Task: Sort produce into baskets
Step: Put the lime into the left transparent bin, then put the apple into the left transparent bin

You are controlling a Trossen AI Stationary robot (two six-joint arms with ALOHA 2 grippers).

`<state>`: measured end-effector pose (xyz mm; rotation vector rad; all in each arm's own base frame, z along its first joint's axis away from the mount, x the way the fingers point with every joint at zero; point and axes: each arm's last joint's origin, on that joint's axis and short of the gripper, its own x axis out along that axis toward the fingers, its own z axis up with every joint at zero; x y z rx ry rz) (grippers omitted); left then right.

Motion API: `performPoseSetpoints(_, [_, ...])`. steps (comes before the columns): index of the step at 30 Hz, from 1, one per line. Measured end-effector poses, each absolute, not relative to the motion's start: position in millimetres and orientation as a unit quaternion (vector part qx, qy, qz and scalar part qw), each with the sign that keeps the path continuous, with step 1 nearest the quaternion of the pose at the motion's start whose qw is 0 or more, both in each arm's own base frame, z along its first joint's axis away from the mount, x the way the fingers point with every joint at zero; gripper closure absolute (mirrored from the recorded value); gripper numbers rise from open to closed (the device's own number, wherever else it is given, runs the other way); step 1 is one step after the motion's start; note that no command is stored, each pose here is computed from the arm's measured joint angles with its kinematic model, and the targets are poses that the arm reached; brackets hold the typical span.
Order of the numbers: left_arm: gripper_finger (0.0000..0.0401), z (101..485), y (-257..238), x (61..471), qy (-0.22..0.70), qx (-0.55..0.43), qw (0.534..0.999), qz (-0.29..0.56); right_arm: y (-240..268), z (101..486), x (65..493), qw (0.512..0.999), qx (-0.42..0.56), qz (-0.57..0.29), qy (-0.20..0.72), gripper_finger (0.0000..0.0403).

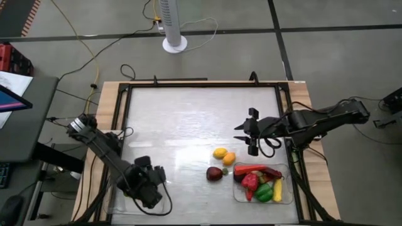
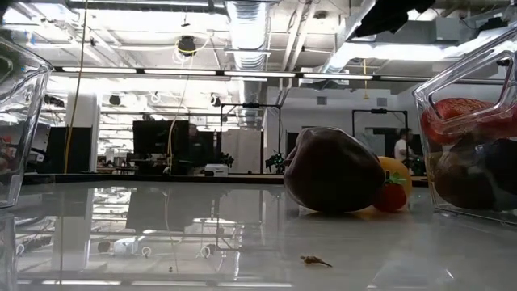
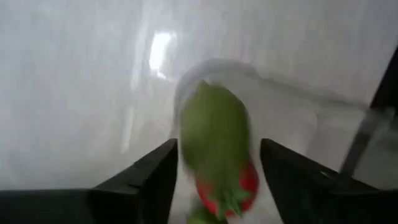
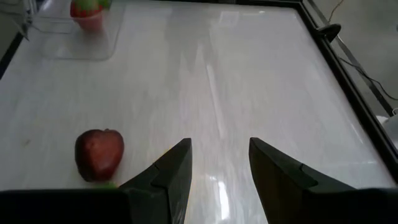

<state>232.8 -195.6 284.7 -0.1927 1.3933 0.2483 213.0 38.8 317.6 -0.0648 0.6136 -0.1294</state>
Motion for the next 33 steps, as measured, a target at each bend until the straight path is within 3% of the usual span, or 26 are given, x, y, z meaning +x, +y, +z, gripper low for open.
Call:
performPoseSetpoints(5, [0.0134,282.3,-201.5,228.4,0.649,-0.098,0.747,0.105,37.7,319.7,210.6,0.952,-0.024,-0.067,0.297,0.0218])
performPoseSetpoints(12, [0.012,281.8,-174.6,262.1,0.559,-0.054,0.812,0.16,38.1,318.5,211.8,0.951,-0.021,-0.068,0.3,0.0218])
performPoseSetpoints(20, [0.012,261.4,-145.8,344.0,0.471,-0.042,0.879,0.061,38.1,318.1,211.6,0.951,-0.014,-0.07,0.301,0.0218])
performPoseSetpoints(25, [0.0116,249.4,-136.1,373.2,0.429,-0.002,0.903,0.021,38.1,315.9,209.8,0.947,-0.014,-0.072,0.314,0.0218])
performPoseSetpoints(33, [0.0051,219.4,-144.0,400.5,0.39,0.066,0.918,-0.015,37.7,314.0,208.3,0.942,-0.019,-0.073,0.326,0.0218])
